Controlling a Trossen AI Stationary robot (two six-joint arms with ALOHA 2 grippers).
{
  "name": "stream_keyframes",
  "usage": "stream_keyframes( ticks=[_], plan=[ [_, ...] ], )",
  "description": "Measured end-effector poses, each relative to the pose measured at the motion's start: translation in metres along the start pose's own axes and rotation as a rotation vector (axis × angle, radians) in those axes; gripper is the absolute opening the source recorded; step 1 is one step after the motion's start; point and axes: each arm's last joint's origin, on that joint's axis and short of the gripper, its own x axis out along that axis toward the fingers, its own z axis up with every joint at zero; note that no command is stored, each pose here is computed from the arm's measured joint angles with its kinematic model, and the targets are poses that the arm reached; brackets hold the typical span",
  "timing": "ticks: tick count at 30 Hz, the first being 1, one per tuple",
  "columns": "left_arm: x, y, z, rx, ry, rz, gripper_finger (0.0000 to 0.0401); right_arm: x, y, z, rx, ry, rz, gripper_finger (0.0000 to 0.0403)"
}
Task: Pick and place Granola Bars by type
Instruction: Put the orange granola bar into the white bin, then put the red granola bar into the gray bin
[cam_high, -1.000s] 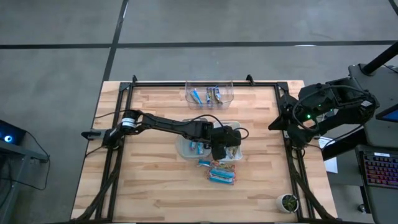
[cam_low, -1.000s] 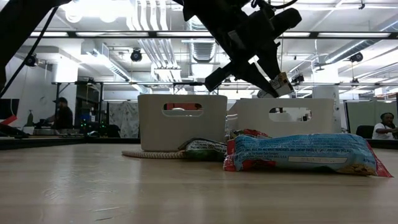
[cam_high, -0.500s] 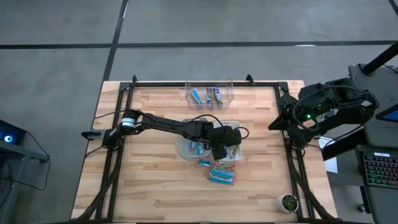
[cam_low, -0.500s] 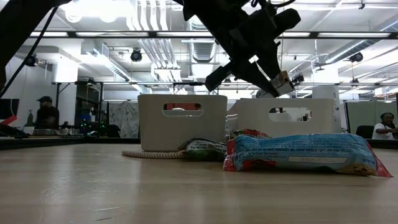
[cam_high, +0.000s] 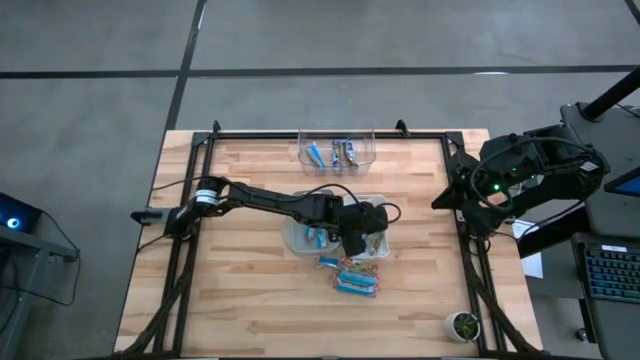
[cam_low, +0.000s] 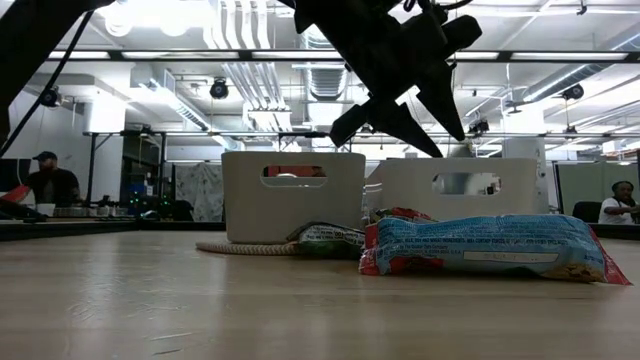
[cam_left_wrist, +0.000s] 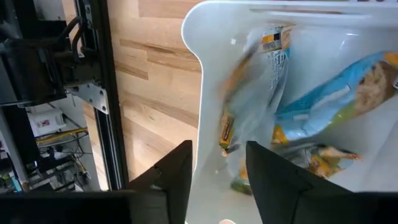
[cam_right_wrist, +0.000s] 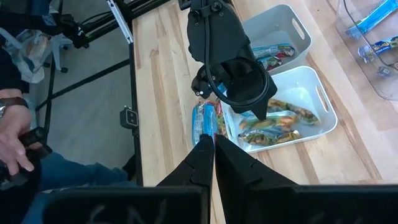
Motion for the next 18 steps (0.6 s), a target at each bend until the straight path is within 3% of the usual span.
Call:
stream_keyframes(
  ticks=[6,14,18],
  plan=[
    [0.0,0.0001,-0.0004,0.0,0.013,0.002,0.0138,-0.0001,0.0,0.0,0.0,0.0,0.0,0.0008],
    [-0.0005,0.0004,-0.0027,0.031,0.139,0.014,0.0138,-0.0001,0.0,-0.0001,-0.017,0.0,0.0,0.0008],
    [-0.0044,0.0017,0.0017,0.035,0.139,0.023,0.012,-0.0001,0.0,0.0,-0.024,0.0,0.0,0.0008]
  ],
)
